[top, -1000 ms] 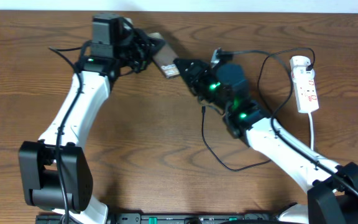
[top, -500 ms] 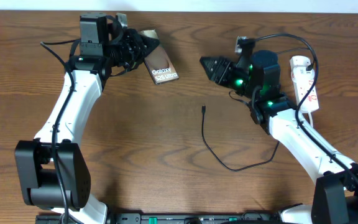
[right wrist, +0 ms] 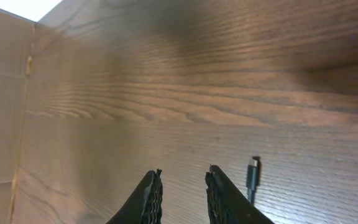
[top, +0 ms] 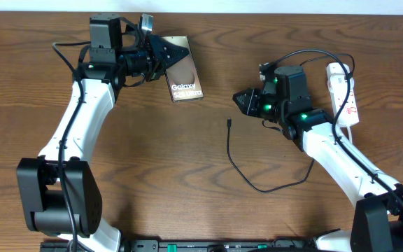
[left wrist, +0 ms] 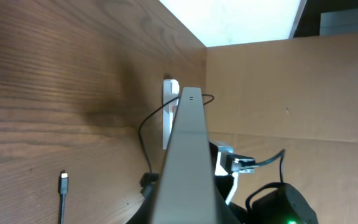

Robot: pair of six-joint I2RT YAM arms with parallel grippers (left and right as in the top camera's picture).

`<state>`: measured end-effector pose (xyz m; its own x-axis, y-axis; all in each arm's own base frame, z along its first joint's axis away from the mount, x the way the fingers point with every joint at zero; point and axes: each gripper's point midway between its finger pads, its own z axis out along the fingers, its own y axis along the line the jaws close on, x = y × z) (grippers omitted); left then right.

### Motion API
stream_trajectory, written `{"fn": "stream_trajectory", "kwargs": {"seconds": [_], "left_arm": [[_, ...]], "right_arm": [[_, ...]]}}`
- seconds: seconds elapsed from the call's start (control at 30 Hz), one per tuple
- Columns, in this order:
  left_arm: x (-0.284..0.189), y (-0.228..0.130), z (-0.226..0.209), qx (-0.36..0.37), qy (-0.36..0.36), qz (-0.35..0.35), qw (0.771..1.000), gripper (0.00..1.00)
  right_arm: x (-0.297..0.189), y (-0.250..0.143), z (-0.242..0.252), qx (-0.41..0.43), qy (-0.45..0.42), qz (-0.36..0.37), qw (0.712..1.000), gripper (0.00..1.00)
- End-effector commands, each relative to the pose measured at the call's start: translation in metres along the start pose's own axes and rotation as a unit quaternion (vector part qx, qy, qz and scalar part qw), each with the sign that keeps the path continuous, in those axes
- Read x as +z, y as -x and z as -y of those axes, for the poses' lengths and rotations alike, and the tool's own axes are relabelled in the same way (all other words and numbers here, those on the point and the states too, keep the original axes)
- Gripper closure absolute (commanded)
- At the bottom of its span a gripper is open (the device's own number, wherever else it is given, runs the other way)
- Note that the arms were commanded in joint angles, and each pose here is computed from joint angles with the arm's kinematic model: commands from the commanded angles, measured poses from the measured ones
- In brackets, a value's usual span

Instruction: Plug charger to phone and switch on socket

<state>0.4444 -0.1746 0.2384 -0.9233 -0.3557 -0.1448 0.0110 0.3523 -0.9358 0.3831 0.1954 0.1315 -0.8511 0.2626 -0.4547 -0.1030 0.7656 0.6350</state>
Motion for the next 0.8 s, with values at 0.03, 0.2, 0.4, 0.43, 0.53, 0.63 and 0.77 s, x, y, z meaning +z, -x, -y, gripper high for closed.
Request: {"fn": "stream_trajectory", "kwargs": {"seconds": [0.03, 0.2, 0.4, 0.43, 0.53, 0.63, 0.77], "left_arm": [[-0.002, -0.004, 0.009, -0.002, -0.021, -0.015, 1.0, 0.93], [-0.009, 0.008, 0.013, -0.021, -0.03, 0.002, 0.999, 0.93], [-0.015, 0.012, 0.012, -0.084, -0.036, 0.002, 0.996, 0.93], [-0.015, 0.01, 0.013, -0.092, -0.039, -0.003, 0.995, 0.93], [-0.016, 0.004, 0.016, -0.126, -0.047, -0.022, 0.991, 0.93], [-0.016, 0.0, 0.019, -0.142, -0.054, -0.037, 0.988, 0.93], [-0.016, 0.001, 0.018, -0.125, -0.051, -0.031, 0.99, 0.93]], "right_arm": [[-0.003, 0.004, 0.003, -0.012, -0.011, 0.005, 1.0, 0.75], [0.005, 0.0, 0.009, 0.001, -0.028, -0.023, 0.999, 0.75], [0.023, -0.002, 0.017, 0.018, -0.055, -0.063, 0.996, 0.79], [0.027, -0.003, 0.02, 0.019, -0.061, -0.067, 0.996, 0.8], [0.039, -0.01, 0.03, 0.032, -0.082, -0.076, 0.993, 0.8], [0.051, -0.023, 0.039, 0.038, -0.095, -0.094, 0.99, 0.8], [0.063, -0.037, 0.049, 0.042, -0.106, -0.116, 0.987, 0.83]]}}
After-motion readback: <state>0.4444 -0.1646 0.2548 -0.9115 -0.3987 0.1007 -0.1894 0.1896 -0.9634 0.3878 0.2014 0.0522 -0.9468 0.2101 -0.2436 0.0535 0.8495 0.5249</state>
